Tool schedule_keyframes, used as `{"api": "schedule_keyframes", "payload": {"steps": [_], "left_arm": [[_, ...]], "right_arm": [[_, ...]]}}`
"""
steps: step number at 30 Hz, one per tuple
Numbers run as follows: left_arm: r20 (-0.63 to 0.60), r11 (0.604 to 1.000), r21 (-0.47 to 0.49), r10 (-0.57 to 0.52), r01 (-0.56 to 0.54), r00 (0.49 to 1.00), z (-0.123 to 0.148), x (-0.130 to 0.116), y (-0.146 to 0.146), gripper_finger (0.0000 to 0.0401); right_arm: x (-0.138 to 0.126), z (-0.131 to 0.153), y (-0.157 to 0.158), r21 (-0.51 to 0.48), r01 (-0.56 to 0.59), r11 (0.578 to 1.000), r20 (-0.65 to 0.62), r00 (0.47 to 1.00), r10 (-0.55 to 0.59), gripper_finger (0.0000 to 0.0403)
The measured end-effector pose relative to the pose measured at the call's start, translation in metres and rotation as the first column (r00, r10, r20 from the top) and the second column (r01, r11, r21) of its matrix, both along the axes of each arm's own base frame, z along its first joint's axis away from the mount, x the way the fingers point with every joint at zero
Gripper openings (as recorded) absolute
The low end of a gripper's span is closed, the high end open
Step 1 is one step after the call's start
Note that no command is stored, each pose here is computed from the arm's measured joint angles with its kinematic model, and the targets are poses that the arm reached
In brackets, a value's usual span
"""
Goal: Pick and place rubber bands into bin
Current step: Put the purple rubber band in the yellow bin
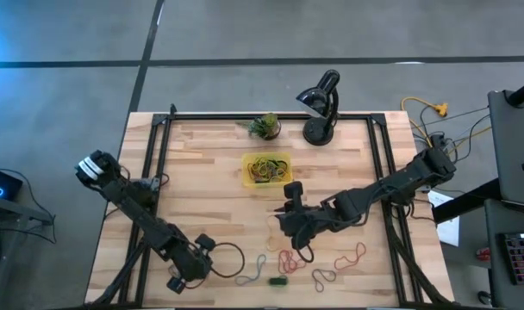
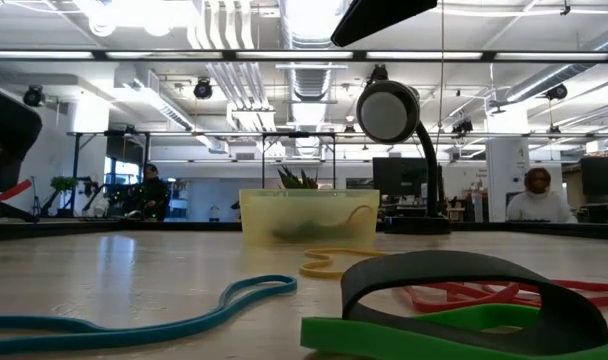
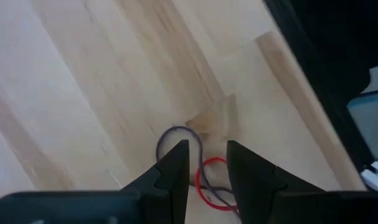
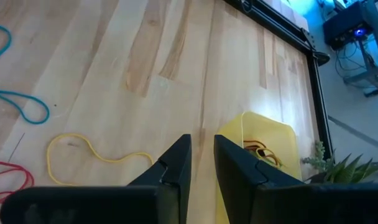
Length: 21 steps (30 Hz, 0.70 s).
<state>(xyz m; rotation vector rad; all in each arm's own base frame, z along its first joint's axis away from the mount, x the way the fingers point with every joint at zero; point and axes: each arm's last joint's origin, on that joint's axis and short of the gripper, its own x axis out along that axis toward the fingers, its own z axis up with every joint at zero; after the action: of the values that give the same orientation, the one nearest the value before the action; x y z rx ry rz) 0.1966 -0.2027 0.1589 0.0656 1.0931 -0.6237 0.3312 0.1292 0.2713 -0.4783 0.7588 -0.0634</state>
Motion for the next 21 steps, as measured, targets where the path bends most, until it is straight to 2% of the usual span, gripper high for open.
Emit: {"api": "schedule_keyframes", "payload": {"steps": [8, 21], "left_arm": [[-0.052, 0.999, 0.021, 0.04, -0.039, 0.998, -0.0009, -0.0009, 0.0003, 0.009], [-0.066, 0.998, 0.022, 0.06, -0.059, 0.996, -0.0033, -0.0025, 0.0014, 0.009]], "right_arm": [[0.0, 0.0, -0.0001, 0.001, 0.0, 1.0, 0.0, 1.0, 0.0, 0.0061], [-0.0003, -0.0008, -0.0002, -0.001, 0.0, 1.0, -0.004, 1.0, 0.0, 0.0059]]}}
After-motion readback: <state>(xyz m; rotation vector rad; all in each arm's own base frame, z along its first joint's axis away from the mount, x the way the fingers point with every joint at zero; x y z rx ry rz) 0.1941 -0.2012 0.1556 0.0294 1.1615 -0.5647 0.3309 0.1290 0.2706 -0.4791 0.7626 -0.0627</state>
